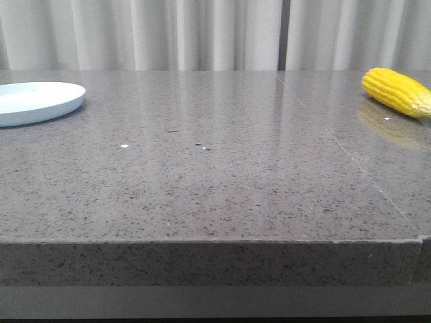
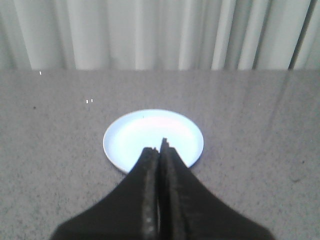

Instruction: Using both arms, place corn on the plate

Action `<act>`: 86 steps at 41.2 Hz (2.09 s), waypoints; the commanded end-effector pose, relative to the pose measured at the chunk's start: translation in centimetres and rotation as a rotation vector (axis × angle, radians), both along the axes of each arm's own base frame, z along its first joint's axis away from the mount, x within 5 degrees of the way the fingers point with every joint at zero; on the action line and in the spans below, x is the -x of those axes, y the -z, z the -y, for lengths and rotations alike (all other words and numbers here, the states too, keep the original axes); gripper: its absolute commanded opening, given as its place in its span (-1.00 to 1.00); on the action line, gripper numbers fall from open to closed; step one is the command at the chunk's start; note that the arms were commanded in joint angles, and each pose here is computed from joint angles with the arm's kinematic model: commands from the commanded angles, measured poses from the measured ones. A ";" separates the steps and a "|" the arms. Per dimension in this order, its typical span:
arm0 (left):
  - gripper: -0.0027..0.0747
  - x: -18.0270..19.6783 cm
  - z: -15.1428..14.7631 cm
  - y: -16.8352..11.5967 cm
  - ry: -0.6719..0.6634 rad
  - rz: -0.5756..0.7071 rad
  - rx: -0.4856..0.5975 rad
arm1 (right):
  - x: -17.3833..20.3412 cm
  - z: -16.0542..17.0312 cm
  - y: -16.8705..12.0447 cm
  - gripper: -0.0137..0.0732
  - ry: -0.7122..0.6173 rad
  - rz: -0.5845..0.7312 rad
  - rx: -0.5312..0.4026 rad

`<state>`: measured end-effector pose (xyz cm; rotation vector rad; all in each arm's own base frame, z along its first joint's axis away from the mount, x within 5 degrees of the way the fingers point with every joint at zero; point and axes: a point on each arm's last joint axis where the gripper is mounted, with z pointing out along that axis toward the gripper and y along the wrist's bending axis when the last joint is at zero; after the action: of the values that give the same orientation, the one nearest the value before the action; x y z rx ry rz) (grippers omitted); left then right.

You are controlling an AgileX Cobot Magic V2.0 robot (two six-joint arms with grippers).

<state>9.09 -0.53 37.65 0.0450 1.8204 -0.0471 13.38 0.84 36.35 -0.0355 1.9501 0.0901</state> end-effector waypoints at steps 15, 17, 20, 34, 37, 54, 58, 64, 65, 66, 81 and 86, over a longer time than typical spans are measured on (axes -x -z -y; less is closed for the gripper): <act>-0.98 -6.1 0.3 1.9 0.005 -0.185 -0.068 | -3.4 0.1 1.0 -0.52 0.009 -0.077 0.012; -0.98 -6.4 0.3 2.1 0.005 -0.199 -0.070 | -3.5 0.1 1.0 -0.26 0.009 -0.079 0.013; -0.95 -6.8 0.3 2.3 0.005 -0.215 -0.071 | -3.6 0.1 1.1 0.21 0.008 -0.087 0.013; 0.52 -7.3 0.4 2.7 0.006 -0.235 -0.073 | -3.6 0.1 1.3 0.78 0.008 -0.096 0.013; 0.56 -7.3 0.4 2.6 0.006 -0.234 -0.073 | -3.6 0.1 1.3 0.78 0.008 -0.096 0.013; 0.38 -10.8 0.2 0.4 -0.013 -0.343 -0.127 | -3.6 0.1 1.3 0.78 0.008 -0.096 0.013; 0.38 -13.0 0.2 0.2 -0.020 -0.378 -0.159 | -3.6 0.1 1.3 0.78 0.008 -0.096 0.013; 0.38 -16.0 -0.8 0.3 -0.070 -0.484 -0.156 | -3.6 0.1 1.3 0.78 0.008 -0.096 0.013; 0.38 -16.4 -1.1 0.5 -0.081 -0.507 -0.150 | -3.6 0.1 1.3 0.78 0.008 -0.096 0.013; 0.38 -16.8 -1.4 0.5 -0.091 -0.518 -0.142 | -3.6 0.1 1.3 0.78 0.008 -0.096 0.013; 0.34 -22.8 -6.2 3.9 -0.022 -0.623 0.159 | -3.6 0.1 1.3 0.78 0.008 -0.096 0.013; 0.34 -24.5 -7.0 5.1 -0.017 -0.640 0.196 | -3.6 0.1 1.3 0.78 0.008 -0.096 0.013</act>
<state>32.64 6.35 30.89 -0.1224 2.5512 -0.2130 16.75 0.95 33.70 -0.0346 2.1373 0.0940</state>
